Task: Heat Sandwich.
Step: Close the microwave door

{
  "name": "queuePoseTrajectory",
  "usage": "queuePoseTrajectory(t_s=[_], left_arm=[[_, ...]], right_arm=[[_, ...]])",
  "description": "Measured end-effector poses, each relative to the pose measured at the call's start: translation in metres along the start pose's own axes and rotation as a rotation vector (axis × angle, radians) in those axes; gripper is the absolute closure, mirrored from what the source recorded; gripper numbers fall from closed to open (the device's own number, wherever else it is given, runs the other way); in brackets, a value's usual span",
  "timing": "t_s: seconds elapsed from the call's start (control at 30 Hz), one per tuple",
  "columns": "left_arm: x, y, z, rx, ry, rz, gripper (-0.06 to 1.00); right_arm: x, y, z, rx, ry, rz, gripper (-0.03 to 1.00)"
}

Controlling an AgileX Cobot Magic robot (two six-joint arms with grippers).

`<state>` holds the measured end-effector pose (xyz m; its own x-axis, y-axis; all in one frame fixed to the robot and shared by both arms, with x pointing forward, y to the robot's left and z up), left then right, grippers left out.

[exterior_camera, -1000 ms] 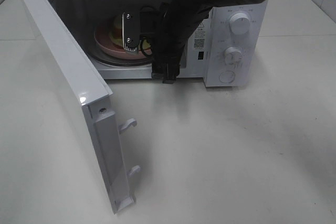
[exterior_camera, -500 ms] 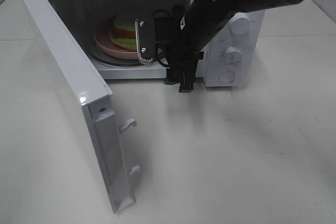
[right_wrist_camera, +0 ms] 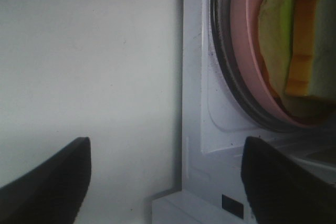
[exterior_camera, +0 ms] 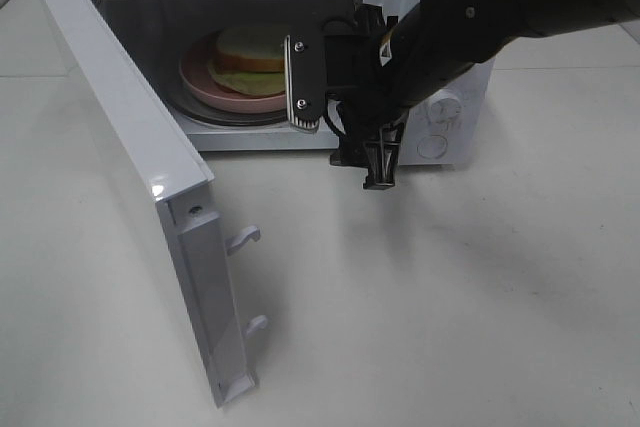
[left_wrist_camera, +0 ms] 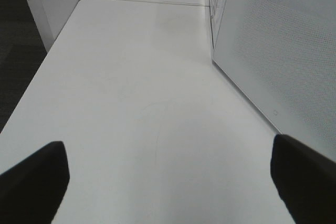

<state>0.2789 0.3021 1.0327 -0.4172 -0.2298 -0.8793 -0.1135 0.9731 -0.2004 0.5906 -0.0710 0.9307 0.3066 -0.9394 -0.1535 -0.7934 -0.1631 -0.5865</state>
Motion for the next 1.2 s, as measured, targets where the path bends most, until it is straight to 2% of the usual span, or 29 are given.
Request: queuePoseTrajectory(t_s=[0.8, 0.97, 1.2], left_arm=[[0.0, 0.0, 0.0, 0.0, 0.0, 0.0, -0.03], [0.0, 0.0, 0.0, 0.0, 0.0, 0.0, -0.03], [0.0, 0.0, 0.0, 0.0, 0.0, 0.0, -0.03]], right_arm=[[0.019, 0.055, -0.07, 0.04, -0.026, 0.183, 0.2], [0.024, 0.067, -0.081, 0.039, -0.028, 0.28, 0.2], [0.03, 0.085, -0.101, 0.05, -0.041, 0.49, 0.2]])
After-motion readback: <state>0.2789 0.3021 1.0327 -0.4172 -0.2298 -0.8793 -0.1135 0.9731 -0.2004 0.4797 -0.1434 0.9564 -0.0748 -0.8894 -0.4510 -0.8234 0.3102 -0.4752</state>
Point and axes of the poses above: a point on each arm's last joint axis where the gripper is mounted, z pointing out along that axis toward the gripper, y along the wrist's bending axis when the last joint is at zero, x = y × z, the point moved 5 cm from there along z, pointing out along that axis toward the gripper, and after that the axes turned 9 degrees about -z, right-handed, at the moved point
